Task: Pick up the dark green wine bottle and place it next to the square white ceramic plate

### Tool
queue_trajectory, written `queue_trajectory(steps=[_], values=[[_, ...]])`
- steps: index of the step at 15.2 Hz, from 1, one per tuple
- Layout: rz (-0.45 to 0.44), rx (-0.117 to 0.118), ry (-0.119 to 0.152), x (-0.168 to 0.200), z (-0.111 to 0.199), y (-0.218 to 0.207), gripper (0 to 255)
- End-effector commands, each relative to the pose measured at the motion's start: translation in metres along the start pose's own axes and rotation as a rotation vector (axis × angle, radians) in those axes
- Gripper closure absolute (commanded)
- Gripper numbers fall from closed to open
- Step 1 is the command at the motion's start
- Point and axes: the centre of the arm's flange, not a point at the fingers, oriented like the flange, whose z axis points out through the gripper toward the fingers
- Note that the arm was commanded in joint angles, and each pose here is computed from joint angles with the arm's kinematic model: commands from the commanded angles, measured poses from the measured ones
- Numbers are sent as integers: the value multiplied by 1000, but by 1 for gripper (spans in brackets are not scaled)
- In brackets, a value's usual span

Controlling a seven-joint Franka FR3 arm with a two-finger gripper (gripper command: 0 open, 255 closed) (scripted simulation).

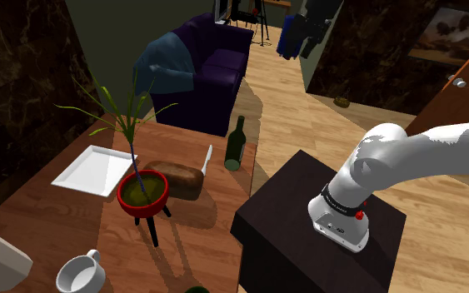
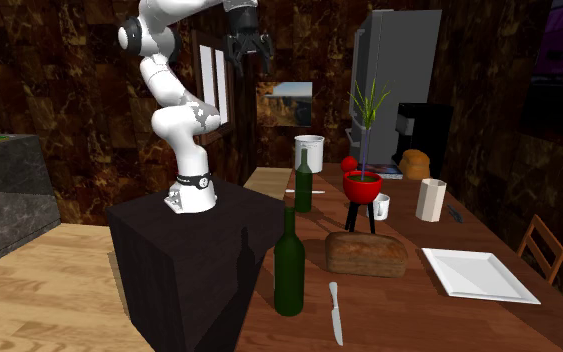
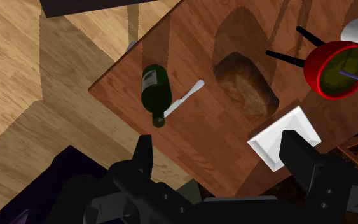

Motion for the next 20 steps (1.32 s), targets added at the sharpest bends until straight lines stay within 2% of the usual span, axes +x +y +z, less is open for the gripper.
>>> queue_trajectory(steps=[1, 20], values=[[0, 0, 0, 0, 0, 0, 0], [76, -41, -21, 93, 230, 40, 0]])
